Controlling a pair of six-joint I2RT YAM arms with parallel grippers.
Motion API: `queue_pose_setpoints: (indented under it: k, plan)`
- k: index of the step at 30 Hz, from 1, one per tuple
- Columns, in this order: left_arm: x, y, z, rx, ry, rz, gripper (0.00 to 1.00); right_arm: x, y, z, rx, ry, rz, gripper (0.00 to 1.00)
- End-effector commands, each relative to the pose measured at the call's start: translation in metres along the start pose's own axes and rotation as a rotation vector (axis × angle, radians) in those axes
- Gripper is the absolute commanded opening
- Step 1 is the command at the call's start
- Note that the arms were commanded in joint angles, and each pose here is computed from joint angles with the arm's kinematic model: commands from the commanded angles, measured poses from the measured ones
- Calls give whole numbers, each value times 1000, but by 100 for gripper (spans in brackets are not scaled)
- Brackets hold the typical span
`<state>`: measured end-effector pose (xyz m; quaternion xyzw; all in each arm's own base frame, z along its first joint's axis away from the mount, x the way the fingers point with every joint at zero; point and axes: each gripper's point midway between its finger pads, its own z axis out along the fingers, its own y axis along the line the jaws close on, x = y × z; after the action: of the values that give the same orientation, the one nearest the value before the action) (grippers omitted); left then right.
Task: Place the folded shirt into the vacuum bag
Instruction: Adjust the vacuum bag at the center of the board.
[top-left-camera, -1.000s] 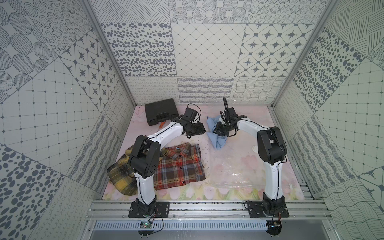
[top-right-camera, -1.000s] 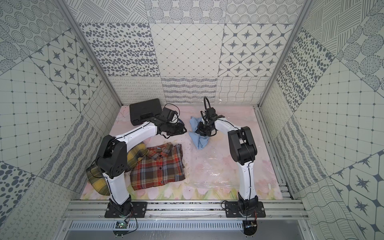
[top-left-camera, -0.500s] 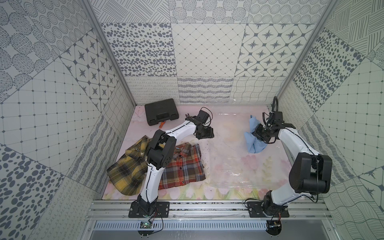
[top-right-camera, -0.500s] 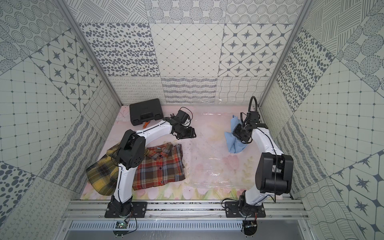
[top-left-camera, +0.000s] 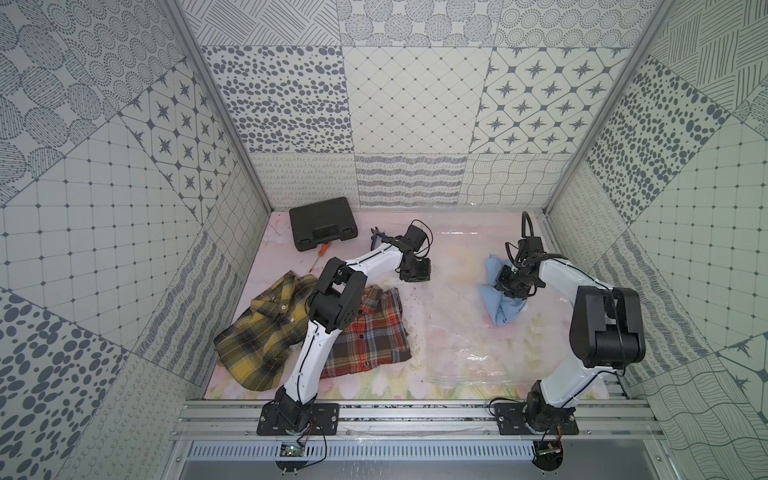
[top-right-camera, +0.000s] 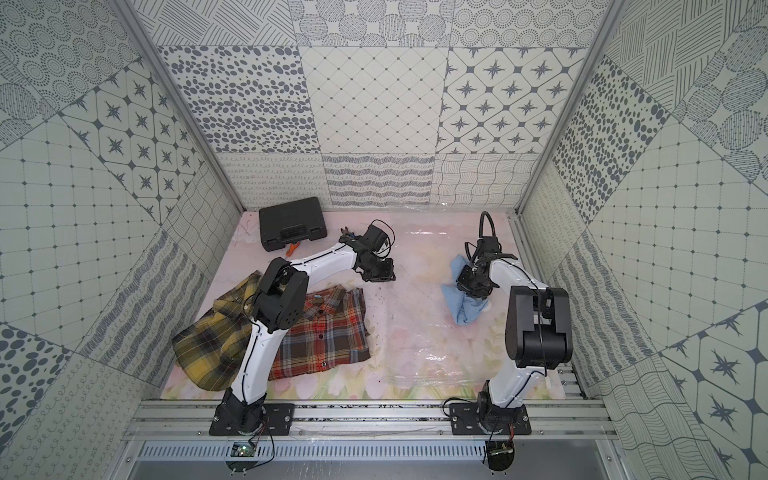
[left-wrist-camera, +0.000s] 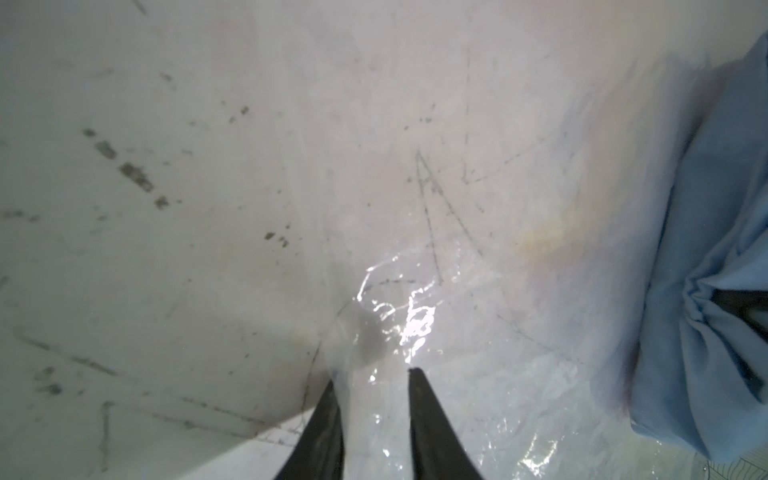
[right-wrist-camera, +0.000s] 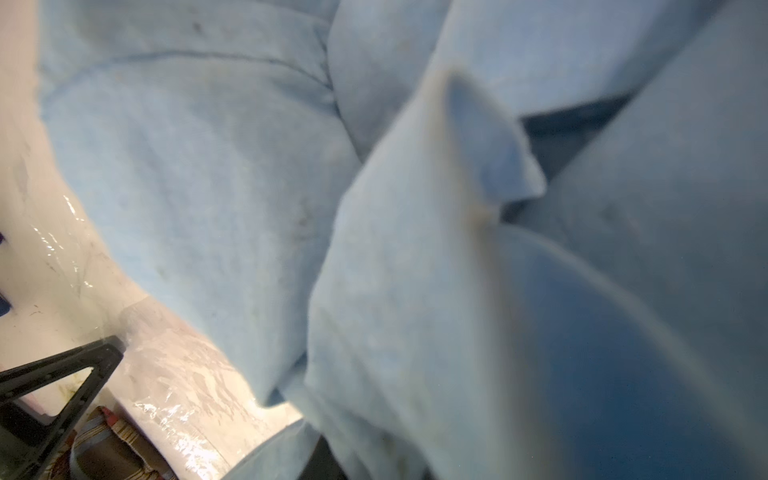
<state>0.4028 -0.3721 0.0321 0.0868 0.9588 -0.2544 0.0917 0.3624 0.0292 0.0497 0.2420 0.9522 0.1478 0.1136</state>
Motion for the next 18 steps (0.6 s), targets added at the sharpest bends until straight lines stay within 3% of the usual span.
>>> queue_pose_setpoints:
  k: [1, 3, 7, 11, 14, 18]
  plan:
    - [-5, -18, 0, 62, -8, 7, 8, 9, 0, 16, 4, 30, -11, 0]
    - [-15, -24, -11, 61, -48, 51, 0, 11, 6, 21, -6, 37, -15, 0]
    - [-39, -32, -48, 20, -164, 189, 0, 18, 31, 35, -39, 47, -38, 0]
    - [-57, -16, -88, -102, -273, 292, 0, 22, 68, 58, -89, 52, -59, 0]
    - [-63, 10, -105, -167, -304, 284, 0, 9, 88, 77, -113, 35, -42, 0]
    - [-83, 56, -117, -218, -340, 176, 0, -27, 125, 96, -155, 0, -51, 0]
